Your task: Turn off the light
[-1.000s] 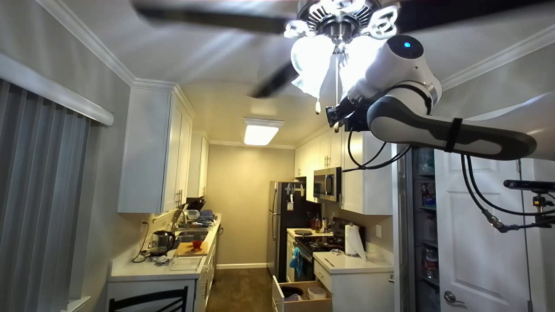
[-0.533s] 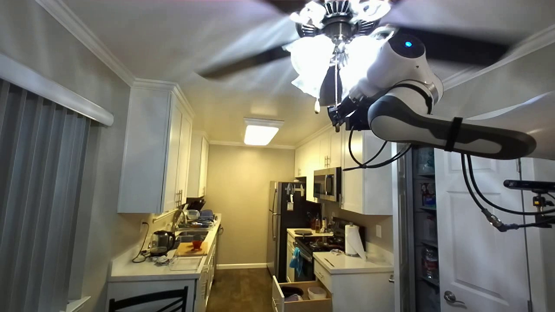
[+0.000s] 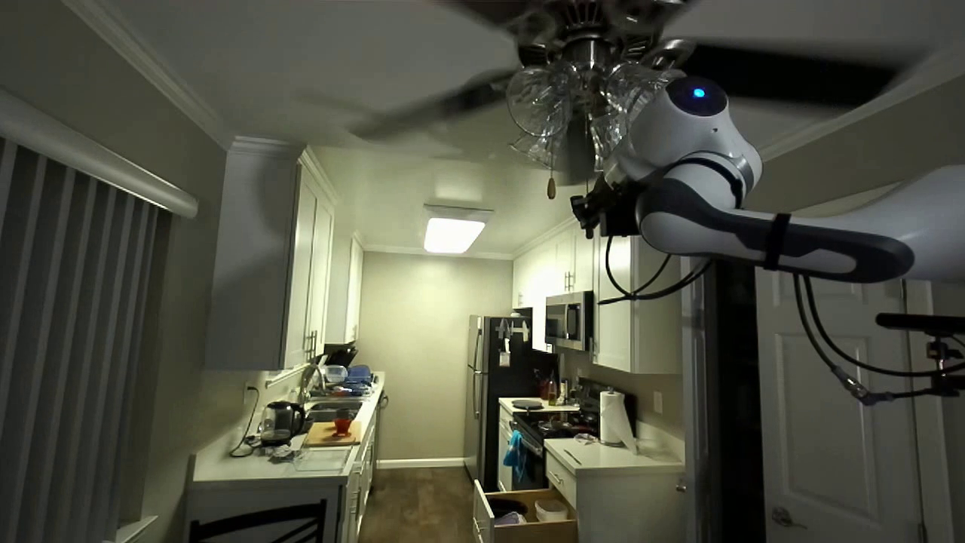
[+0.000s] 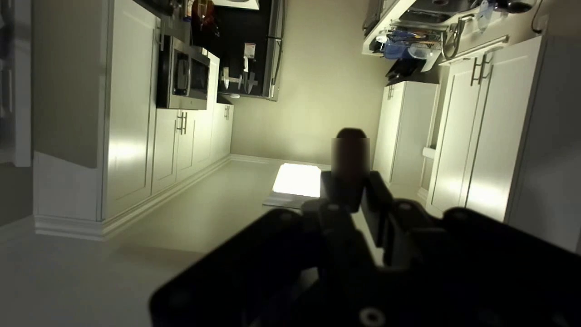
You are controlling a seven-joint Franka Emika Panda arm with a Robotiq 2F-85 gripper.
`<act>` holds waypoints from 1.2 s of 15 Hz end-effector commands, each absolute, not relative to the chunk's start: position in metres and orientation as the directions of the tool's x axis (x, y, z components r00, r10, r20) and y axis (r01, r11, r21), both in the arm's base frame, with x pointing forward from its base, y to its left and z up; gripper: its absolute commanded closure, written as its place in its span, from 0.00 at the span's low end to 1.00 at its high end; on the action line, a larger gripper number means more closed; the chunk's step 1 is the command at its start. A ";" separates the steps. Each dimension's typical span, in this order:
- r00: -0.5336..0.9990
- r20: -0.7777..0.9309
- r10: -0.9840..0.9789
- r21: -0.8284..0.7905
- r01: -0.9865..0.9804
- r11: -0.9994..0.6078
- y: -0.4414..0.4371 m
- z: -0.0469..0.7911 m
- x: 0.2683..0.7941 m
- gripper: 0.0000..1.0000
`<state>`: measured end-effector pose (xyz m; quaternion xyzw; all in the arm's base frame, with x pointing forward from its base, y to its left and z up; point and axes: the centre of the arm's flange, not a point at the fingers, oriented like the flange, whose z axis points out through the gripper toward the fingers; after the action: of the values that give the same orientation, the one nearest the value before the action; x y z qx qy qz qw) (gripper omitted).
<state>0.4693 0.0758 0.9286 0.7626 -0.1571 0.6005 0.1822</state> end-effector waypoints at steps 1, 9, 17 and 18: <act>0.263 0.964 -0.042 0.094 -0.485 -0.870 0.072 0.911 0.477 0.96; 0.279 0.960 -0.015 0.120 -0.459 -0.880 0.082 0.912 0.472 0.27; 0.385 0.923 -0.014 0.179 -0.463 -0.868 0.080 0.873 0.487 0.00; 0.355 0.935 -0.020 0.158 -0.464 -0.872 0.080 0.878 0.494 0.00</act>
<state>0.4942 0.0797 0.8778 0.7978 -0.1515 0.5472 0.2029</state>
